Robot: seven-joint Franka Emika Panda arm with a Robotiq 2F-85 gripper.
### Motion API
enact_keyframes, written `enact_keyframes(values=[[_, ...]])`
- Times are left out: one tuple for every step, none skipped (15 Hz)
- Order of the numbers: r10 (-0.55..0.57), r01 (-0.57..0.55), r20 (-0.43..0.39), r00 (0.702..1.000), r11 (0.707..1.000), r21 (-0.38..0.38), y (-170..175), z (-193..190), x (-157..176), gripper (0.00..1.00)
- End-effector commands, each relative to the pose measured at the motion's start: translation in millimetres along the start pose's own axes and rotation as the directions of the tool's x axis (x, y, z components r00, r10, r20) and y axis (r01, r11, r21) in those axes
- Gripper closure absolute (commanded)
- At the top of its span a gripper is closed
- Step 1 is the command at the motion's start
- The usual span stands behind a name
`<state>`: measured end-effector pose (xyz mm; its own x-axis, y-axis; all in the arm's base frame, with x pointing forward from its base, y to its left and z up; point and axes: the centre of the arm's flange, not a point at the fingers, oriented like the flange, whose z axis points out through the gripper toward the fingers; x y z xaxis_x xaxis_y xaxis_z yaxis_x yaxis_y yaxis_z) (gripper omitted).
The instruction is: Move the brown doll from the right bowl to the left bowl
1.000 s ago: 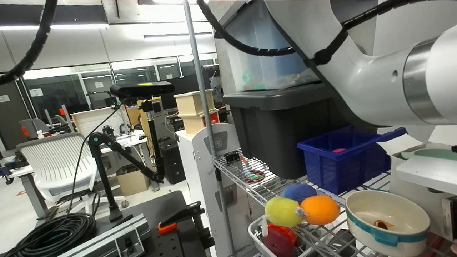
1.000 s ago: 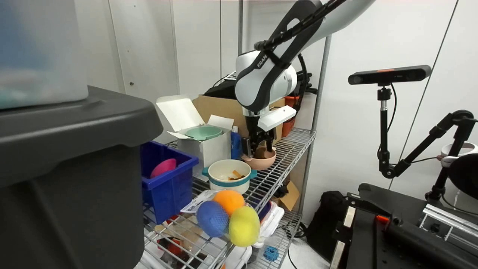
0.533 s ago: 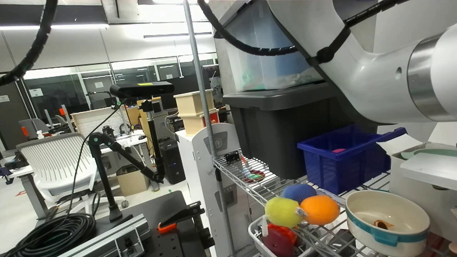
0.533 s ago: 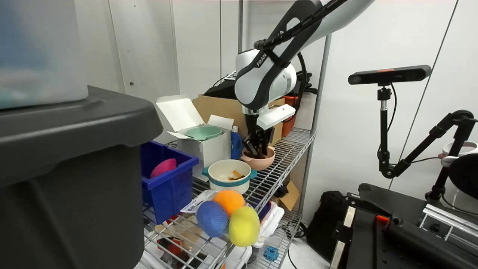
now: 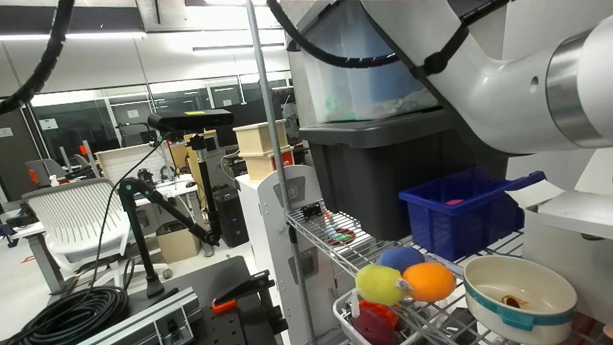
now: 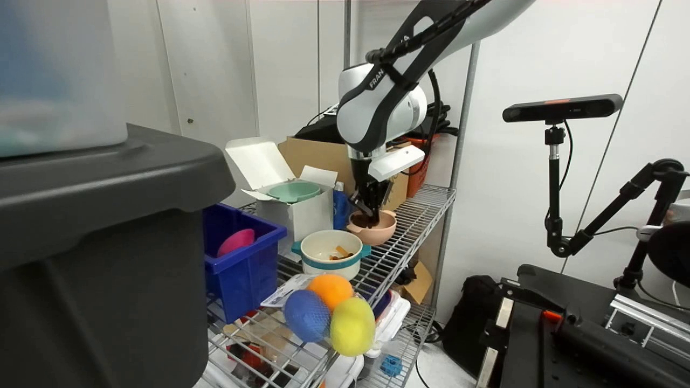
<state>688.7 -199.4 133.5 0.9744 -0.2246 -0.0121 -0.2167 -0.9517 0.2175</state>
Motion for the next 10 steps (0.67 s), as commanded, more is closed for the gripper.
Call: enact_keyframes(values=[[-0.017,0.018,-0.035,0.999,1.000,0.024,-0.3,-39.8,-19.0,0.99],[-0.024,0.025,-0.045,0.999,0.999,0.029,-1.3,-50.2,-25.1,0.99],[-0.030,0.032,-0.055,0.998,0.999,0.032,-2.4,-60.4,-30.0,0.99],[-0.033,0.036,-0.071,0.997,0.999,0.038,-4.1,-70.8,-36.0,0.99],[-0.035,0.039,-0.080,0.996,0.998,0.044,-5.6,-80.0,-40.9,0.99],[-0.039,0.044,-0.090,0.995,0.998,0.048,-6.8,-88.2,-44.7,0.99],[-0.043,0.048,-0.094,0.995,0.997,0.052,-7.6,-96.6,-49.4,0.99],[-0.048,0.054,-0.100,0.994,0.997,0.056,-8.1,-104.6,-53.2,0.99],[-0.057,0.063,-0.100,0.993,0.996,0.063,-9.9,-109.5,-58.3,0.99],[-0.068,0.074,-0.095,0.993,0.995,0.069,-12.3,-114.8,-62.9,0.99]])
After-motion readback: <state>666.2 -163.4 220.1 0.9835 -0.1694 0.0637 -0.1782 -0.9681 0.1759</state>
